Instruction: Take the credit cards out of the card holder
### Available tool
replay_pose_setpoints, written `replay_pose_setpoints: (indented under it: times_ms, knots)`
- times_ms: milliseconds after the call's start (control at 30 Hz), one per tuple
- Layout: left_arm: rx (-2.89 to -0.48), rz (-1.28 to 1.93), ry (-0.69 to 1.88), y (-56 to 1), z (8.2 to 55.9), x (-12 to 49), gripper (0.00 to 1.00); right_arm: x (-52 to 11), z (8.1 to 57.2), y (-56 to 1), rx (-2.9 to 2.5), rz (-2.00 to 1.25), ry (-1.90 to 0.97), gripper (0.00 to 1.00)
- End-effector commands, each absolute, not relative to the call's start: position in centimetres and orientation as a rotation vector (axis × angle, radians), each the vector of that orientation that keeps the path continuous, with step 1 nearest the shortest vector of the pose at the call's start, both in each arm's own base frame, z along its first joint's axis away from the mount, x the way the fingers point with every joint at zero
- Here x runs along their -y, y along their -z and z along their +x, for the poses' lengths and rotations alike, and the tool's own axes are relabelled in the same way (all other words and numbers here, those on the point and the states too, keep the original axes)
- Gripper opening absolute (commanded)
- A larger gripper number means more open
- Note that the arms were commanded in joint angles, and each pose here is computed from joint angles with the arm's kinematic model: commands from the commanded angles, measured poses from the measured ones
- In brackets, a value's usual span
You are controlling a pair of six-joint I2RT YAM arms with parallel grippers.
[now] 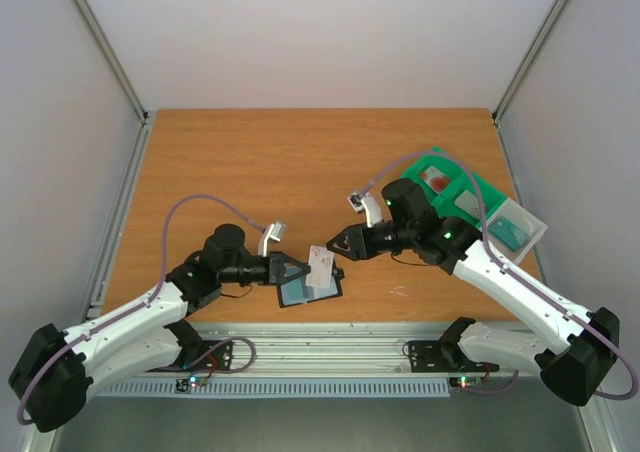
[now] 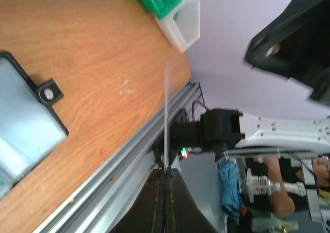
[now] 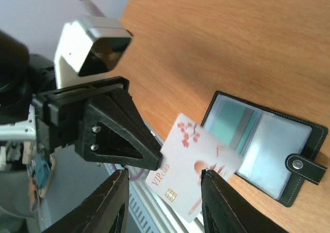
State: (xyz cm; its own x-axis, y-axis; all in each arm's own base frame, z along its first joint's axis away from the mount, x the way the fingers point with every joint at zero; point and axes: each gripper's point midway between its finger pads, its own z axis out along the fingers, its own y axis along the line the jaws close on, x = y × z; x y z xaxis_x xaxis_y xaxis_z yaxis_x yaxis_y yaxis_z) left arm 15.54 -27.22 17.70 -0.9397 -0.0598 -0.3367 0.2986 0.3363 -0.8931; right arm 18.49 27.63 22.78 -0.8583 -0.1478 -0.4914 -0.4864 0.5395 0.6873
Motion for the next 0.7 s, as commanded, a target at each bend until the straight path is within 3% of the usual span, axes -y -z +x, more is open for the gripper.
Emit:
replay_pose_setpoints:
  times_ms: [0, 267, 400, 667]
  knots:
    - [-2.319, 0.44, 1.685, -18.3, 12.7, 27.6, 0.0, -26.1, 16.3, -22.6, -2.453, -0.762, -1.14, 0.4]
    - [-2.311, 0.644, 1.772, -19.4, 9.7, 28.4, 0.0, -27.7, 13.8, -24.6, -2.431, -0.984, -1.375, 0.44]
    - [-2.281, 0.696, 1.799, -20.1, 9.0, 28.4, 0.0, -28.4, 13.4, -24.7, -2.445, -1.006, -1.464, 0.37]
    - [-2.254, 0.722, 1.798, -20.3, 8.9, 28.3, 0.0, -28.4, 13.1, -22.3, -2.532, -0.976, -1.492, 0.36]
